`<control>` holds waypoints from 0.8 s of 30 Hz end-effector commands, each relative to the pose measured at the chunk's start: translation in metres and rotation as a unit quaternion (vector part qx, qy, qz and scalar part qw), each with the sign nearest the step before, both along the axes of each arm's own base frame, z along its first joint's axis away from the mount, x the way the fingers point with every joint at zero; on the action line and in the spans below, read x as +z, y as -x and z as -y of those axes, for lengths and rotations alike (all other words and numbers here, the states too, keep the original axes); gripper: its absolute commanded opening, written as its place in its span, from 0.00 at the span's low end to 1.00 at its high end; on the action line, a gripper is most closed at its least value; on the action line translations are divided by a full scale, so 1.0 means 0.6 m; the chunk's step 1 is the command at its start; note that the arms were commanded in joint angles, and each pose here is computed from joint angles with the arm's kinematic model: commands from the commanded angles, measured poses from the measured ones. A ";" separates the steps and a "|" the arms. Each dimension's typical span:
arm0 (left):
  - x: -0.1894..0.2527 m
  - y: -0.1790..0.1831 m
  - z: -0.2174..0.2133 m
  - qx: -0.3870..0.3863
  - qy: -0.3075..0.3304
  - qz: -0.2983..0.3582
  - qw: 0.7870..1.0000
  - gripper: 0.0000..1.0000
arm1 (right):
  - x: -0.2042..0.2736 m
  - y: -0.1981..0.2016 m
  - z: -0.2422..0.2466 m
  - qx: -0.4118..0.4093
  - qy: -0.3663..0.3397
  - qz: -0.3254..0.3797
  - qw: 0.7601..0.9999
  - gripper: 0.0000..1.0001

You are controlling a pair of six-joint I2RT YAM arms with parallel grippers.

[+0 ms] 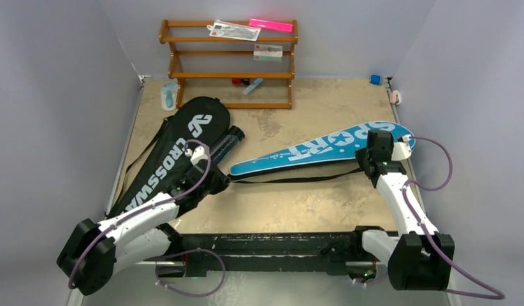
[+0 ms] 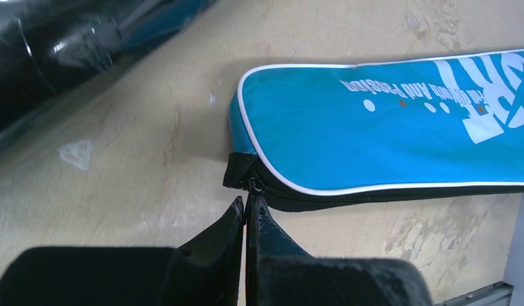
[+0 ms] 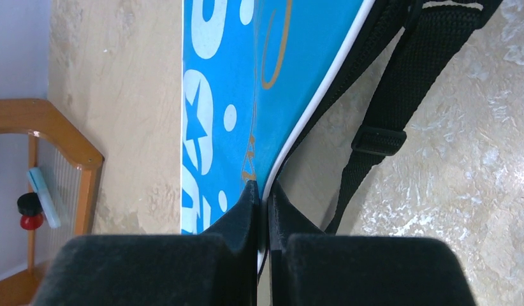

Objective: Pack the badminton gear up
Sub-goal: Zip the racket bag at the center of the board, then place the racket bag at the center of the board.

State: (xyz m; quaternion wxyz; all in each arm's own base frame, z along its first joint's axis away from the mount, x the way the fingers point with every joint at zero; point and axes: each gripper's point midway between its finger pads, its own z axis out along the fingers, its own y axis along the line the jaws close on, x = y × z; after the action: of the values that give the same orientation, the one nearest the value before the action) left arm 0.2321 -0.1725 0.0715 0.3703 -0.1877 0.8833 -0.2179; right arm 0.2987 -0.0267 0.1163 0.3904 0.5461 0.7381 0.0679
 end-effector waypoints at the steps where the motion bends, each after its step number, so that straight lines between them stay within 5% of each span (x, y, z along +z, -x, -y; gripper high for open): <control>1: -0.013 -0.034 -0.010 -0.016 -0.010 0.009 1.000 0.00 | 0.057 -0.051 0.023 -0.003 0.029 0.050 0.998 0.00; 5: 0.009 -0.080 -0.003 -0.019 -0.053 0.027 0.998 0.00 | 0.079 -0.093 -0.030 0.132 0.033 0.083 0.987 0.19; 10: 0.094 -0.105 0.023 -0.073 -0.042 0.128 0.988 0.53 | 0.117 -0.100 -0.077 0.243 0.045 0.143 0.958 0.85; 12: 0.113 -0.104 0.004 -0.062 -0.067 0.134 0.987 0.64 | 0.124 -0.090 -0.077 0.262 0.066 0.140 0.953 0.97; 17: 0.164 -0.106 -0.056 -0.013 -0.134 0.162 0.978 0.73 | 0.145 -0.061 -0.078 0.323 0.141 0.148 0.924 0.99; 24: 0.219 -0.125 -0.124 0.057 -0.209 0.270 0.938 0.72 | 0.153 -0.045 -0.057 0.270 0.237 0.296 0.885 0.99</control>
State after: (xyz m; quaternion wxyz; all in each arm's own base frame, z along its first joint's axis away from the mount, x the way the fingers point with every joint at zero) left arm 0.2953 -0.1321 0.1882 0.5729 -0.0893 0.8028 -0.1387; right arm 0.3254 0.0158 0.2082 0.5900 0.2078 0.7611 0.1718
